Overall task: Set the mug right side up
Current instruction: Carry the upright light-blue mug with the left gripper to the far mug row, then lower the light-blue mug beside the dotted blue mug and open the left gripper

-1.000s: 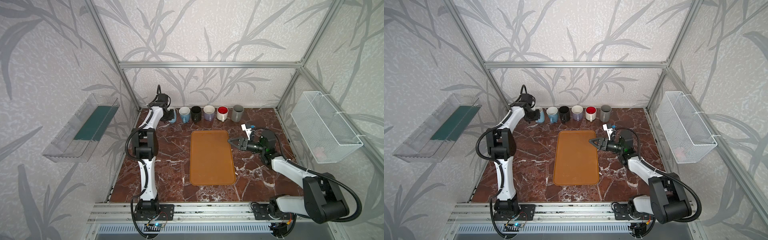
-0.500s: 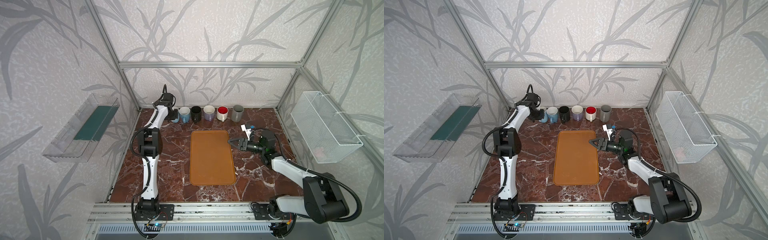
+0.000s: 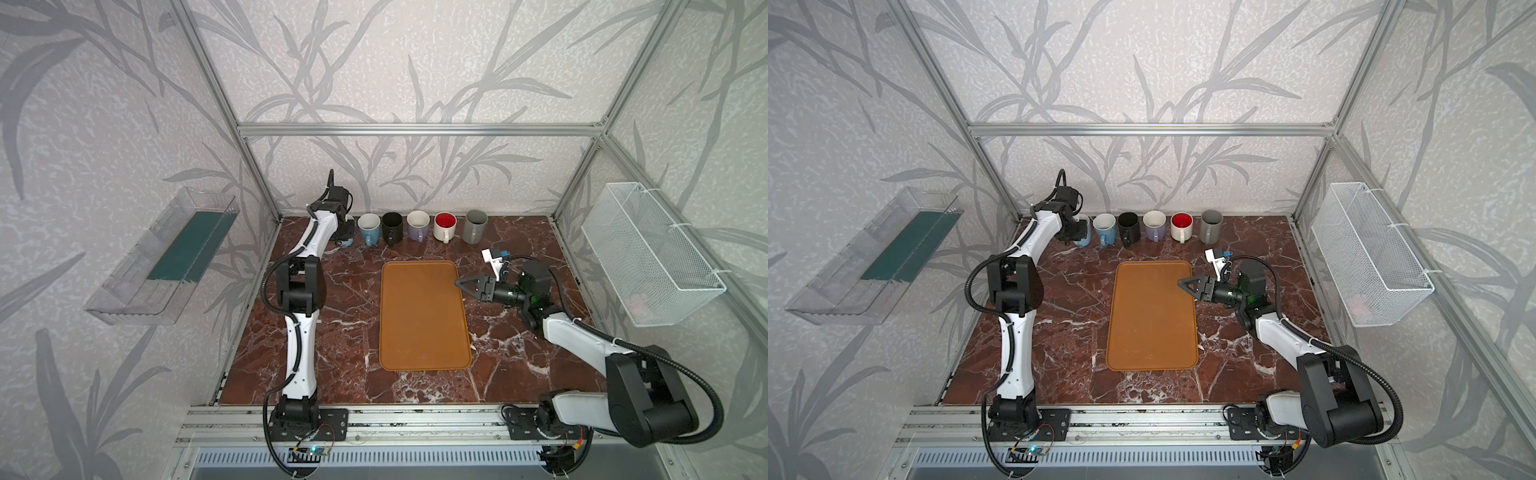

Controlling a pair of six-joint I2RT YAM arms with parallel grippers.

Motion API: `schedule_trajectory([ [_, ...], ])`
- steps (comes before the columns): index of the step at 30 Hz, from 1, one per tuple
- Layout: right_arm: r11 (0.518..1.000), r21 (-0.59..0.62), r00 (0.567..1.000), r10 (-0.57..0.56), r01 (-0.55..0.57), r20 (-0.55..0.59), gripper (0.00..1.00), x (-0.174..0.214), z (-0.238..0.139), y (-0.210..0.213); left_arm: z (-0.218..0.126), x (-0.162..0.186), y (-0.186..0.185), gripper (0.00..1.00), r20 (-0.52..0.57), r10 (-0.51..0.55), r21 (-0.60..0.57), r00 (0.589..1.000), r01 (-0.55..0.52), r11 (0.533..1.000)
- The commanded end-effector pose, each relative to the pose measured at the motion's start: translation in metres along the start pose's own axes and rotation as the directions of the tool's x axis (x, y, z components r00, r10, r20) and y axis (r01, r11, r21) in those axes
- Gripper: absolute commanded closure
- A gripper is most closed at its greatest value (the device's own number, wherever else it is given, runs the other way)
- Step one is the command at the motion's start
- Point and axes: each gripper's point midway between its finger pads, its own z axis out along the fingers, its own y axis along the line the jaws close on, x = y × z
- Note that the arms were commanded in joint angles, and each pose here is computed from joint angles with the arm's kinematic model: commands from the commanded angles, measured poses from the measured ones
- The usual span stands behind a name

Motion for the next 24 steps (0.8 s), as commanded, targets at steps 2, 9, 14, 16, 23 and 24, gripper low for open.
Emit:
schedule_trajectory([
  [2, 0.999, -0.024, 0.999, -0.042, 0.042, 0.007, 0.45, -0.006, -0.002, 0.011, -0.020, -0.012, 0.009, 1.00, 0.040, 0.002, -0.043, 0.999, 0.000, 0.999],
  [9, 0.999, -0.020, 0.999, -0.039, 0.039, 0.006, 0.45, -0.004, -0.003, 0.010, -0.012, -0.006, 0.009, 1.00, 0.029, -0.018, -0.043, 0.999, 0.020, 0.999],
  [14, 0.999, -0.020, 0.999, -0.043, 0.043, 0.009, 0.45, -0.005, -0.003, 0.011, -0.011, -0.001, 0.010, 0.99, 0.028, -0.031, -0.038, 0.999, 0.032, 0.999],
  [16, 0.999, -0.020, 0.999, -0.042, 0.042, 0.008, 0.45, -0.005, -0.003, 0.011, -0.011, 0.000, 0.011, 0.94, 0.030, -0.036, -0.038, 0.999, 0.037, 0.999],
  [23, 0.999, -0.018, 0.999, -0.041, 0.041, 0.008, 0.45, -0.005, -0.004, 0.011, -0.013, 0.001, 0.009, 0.74, 0.038, -0.043, -0.020, 0.998, 0.044, 0.999],
  [24, 0.999, -0.018, 0.999, -0.041, 0.041, 0.008, 0.45, -0.005, -0.003, 0.011, -0.014, 0.001, 0.009, 0.72, 0.040, -0.045, -0.019, 0.998, 0.045, 0.999],
])
